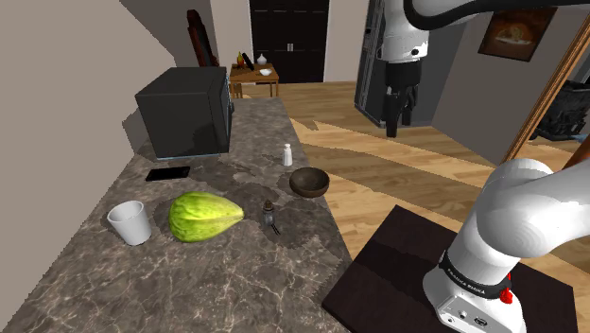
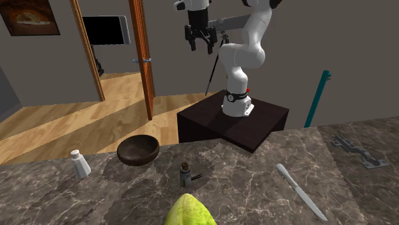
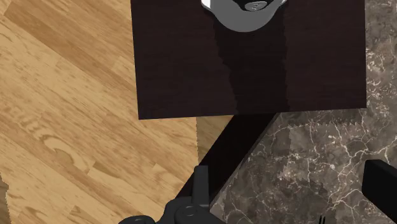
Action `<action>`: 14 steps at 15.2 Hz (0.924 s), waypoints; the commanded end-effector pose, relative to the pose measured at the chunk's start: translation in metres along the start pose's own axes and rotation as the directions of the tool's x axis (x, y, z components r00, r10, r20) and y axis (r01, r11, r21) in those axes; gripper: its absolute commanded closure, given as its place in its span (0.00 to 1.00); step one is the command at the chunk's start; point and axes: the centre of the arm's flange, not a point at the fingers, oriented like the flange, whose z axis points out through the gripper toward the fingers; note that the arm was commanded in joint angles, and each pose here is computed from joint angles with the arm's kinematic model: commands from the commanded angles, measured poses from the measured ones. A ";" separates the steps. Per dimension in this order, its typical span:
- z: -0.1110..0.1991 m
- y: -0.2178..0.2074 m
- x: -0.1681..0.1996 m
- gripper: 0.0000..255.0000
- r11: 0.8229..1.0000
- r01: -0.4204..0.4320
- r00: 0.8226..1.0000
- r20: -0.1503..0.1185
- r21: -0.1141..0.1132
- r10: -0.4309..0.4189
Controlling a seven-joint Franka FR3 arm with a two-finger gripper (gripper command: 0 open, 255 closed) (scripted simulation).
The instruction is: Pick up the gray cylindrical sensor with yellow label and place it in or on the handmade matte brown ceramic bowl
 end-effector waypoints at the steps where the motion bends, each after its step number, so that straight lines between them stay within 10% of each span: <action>1: 0.000 0.000 0.000 0.00 1.000 0.000 1.000 0.000 0.000 0.000; 14: 0.083 -0.073 0.134 0.00 0.997 -0.073 0.997 0.035 0.024 0.072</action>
